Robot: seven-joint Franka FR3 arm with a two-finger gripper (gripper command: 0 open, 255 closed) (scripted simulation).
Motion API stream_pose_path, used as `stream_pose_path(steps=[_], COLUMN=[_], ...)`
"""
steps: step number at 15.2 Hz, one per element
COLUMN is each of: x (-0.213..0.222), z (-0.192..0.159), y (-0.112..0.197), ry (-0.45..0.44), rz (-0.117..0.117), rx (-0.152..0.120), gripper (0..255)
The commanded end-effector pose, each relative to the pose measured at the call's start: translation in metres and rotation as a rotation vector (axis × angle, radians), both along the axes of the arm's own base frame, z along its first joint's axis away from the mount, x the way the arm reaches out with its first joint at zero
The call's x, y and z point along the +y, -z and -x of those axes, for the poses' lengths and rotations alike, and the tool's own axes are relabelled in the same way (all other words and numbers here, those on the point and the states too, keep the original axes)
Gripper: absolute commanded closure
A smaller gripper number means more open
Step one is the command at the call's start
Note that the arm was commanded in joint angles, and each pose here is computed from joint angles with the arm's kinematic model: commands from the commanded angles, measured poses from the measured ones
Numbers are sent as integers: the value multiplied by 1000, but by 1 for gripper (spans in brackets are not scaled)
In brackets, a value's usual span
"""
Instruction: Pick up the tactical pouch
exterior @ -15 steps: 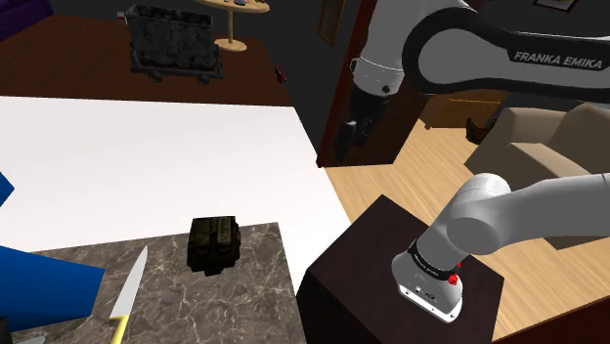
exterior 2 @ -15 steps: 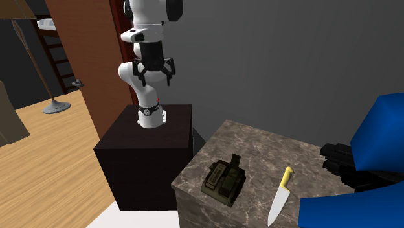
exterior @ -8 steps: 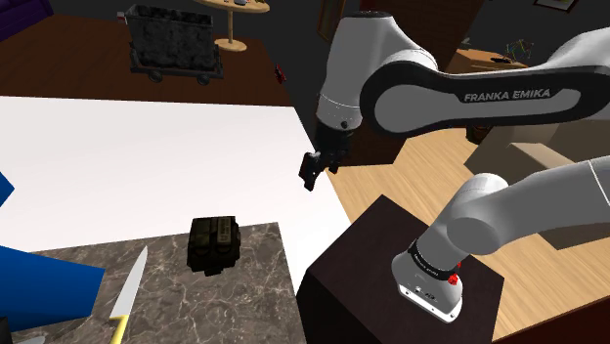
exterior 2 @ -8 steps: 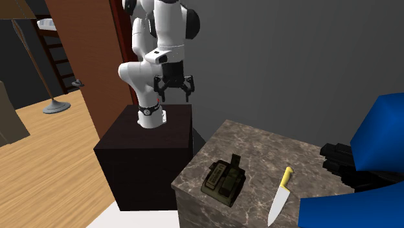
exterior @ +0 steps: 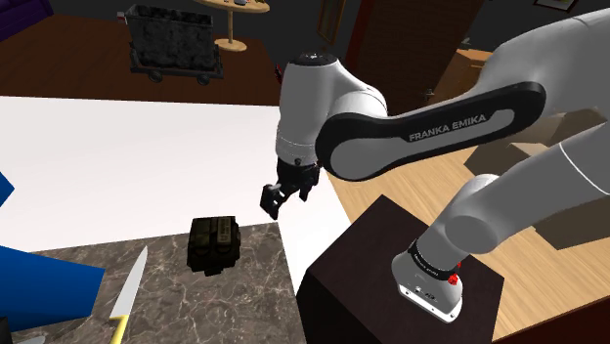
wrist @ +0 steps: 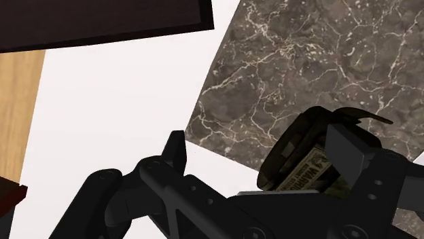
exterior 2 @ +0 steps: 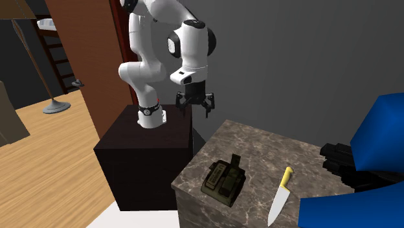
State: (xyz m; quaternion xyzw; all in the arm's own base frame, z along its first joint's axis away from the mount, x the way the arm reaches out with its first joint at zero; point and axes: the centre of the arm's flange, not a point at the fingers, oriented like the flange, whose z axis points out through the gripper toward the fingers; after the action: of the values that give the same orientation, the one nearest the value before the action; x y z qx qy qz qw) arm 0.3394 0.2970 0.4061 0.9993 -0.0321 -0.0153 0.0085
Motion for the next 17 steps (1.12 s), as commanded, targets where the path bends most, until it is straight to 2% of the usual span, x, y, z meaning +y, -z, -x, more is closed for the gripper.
stream_pose_path(steps=[1,17], x=[20,173], z=[-4,-60], y=[18,154], ry=[19,156], rz=[-1,11], rx=[2,17], gripper=[0,0])
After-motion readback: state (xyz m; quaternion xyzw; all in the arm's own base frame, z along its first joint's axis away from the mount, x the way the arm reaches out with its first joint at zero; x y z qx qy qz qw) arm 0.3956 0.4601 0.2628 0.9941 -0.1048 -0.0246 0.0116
